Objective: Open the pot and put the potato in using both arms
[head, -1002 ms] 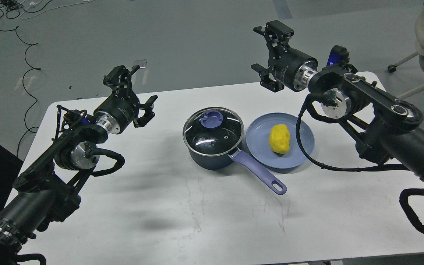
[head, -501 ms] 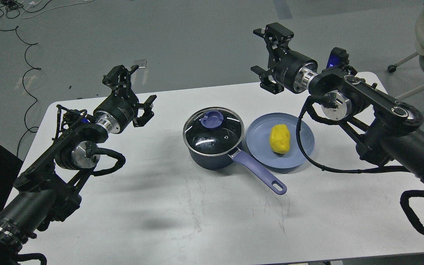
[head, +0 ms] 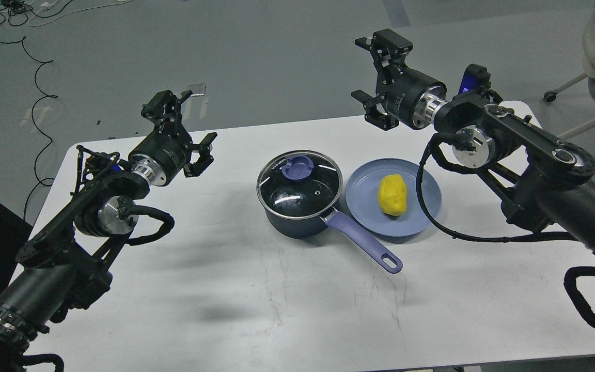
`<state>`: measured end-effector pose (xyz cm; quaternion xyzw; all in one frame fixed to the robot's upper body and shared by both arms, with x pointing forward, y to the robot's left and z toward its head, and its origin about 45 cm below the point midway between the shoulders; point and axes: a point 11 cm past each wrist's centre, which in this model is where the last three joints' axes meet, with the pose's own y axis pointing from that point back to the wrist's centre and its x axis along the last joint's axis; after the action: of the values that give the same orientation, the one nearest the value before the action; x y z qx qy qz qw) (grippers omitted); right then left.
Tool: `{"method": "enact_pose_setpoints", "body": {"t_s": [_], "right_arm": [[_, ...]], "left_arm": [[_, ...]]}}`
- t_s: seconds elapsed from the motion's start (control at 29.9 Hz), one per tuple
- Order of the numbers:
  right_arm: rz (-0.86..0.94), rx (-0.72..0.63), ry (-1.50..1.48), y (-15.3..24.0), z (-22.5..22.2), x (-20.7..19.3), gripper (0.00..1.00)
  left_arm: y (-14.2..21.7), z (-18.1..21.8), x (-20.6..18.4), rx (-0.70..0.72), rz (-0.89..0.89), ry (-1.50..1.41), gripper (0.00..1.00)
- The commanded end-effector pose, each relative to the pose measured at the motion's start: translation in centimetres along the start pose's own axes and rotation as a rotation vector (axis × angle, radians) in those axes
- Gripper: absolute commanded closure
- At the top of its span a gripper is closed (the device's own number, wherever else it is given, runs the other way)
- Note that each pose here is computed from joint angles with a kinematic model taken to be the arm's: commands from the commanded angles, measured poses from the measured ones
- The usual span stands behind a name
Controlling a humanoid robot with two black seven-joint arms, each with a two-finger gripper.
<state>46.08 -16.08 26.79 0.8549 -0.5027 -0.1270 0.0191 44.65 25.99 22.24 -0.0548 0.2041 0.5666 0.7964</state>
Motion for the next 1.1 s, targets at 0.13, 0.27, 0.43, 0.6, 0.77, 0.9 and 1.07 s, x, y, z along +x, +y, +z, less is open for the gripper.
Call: {"method": "enact_pose_setpoints", "body": {"t_s": [0.13,0.27,0.43,0.6,0.77,0.9,1.07], "right_arm": [[-0.001,-0.004,-0.001,0.0,0.2,-0.1,0.0],[-0.001,-0.002,0.0,0.0,0.2,-0.1,0.0],[-0.003,-0.002,-0.002,0.0,0.1,-0.1,0.0],[-0.005,-0.001,-0.001,0.1,0.1,-0.2,0.0],[-0.007,-0.001,0.0,0.1,0.1,-0.2,0.0],[-0.008,0.0,0.0,0.1,0.1,-0.3,0.0],[-0.008,0.002,0.004,0.1,0.0,-0.2,0.0]], "left_arm": [[0.0,0.0,0.0,0.001,0.0,0.0,0.02],[0.0,0.0,0.0,-0.001,0.002,0.0,0.02],[0.0,-0.1,-0.1,-0.001,-0.001,0.001,0.02],[0.0,0.4,0.1,-0.019,0.009,0.007,0.02],[0.1,0.6,0.5,-0.021,0.031,0.0,0.02],[-0.2,1.3,0.2,-0.019,0.027,-0.08,0.02],[0.0,3.9,0.3,-0.02,0.027,-0.405,0.02]]}}
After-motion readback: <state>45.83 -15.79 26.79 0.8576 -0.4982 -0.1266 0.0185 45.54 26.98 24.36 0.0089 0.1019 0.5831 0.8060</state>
